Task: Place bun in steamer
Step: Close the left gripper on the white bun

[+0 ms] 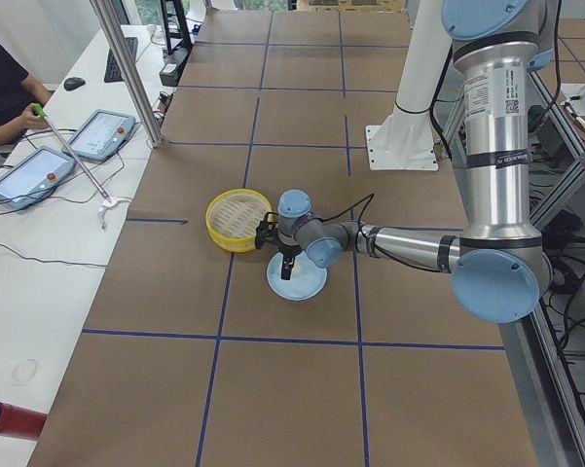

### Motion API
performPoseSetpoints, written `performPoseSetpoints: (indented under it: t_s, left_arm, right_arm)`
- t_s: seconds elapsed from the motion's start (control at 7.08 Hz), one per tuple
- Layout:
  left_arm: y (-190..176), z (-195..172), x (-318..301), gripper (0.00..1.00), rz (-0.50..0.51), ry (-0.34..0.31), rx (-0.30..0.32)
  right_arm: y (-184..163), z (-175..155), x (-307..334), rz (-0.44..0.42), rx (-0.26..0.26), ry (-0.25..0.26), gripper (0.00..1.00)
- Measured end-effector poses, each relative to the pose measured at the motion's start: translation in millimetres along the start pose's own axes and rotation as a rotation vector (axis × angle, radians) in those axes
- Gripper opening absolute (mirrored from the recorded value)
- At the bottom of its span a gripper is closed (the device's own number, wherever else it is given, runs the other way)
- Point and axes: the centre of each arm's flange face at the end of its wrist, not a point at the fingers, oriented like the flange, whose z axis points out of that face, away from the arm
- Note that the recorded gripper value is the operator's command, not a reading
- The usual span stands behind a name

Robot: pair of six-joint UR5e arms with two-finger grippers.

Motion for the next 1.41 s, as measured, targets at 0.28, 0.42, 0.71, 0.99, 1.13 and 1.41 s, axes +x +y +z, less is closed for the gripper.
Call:
performPoseSetpoints:
  t_s: [0.28, 0.42, 0.71, 0.99, 1.13, 1.41]
  left_arm:
    - [0.4, 0.7, 0.0, 0.63, -0.002, -0.001, -0.002]
    - [0.5, 0.6, 0.5, 0.55, -0.003, 0.000, -0.002]
    - [0.7, -0.1, 1.4, 0.37, -0.002, 0.000, -0.001]
    - [0.7, -1.1, 2.3, 0.27, 0.001, 0.002, 0.001]
    - [0.8, -2.3, 3.0, 0.24, 0.003, 0.003, 0.002]
    - [0.8, -9.2, 5.3, 0.24, 0.012, 0.009, 0.012]
  right_arm:
    - [0.0, -0.2, 0.2, 0.001, 0.000, 0.000, 1.00]
    - [0.1, -0.3, 0.3, 0.001, 0.001, 0.000, 1.00]
    - [0.0, -0.1, 0.1, 0.000, 0.000, 0.000, 1.00]
    - [0.0, -0.1, 0.1, 0.000, 0.000, 0.000, 1.00]
    - [0.0, 0.0, 0.0, 0.000, 0.000, 0.000, 1.00]
    - [0.0, 0.1, -0.2, 0.000, 0.000, 0.000, 1.00]
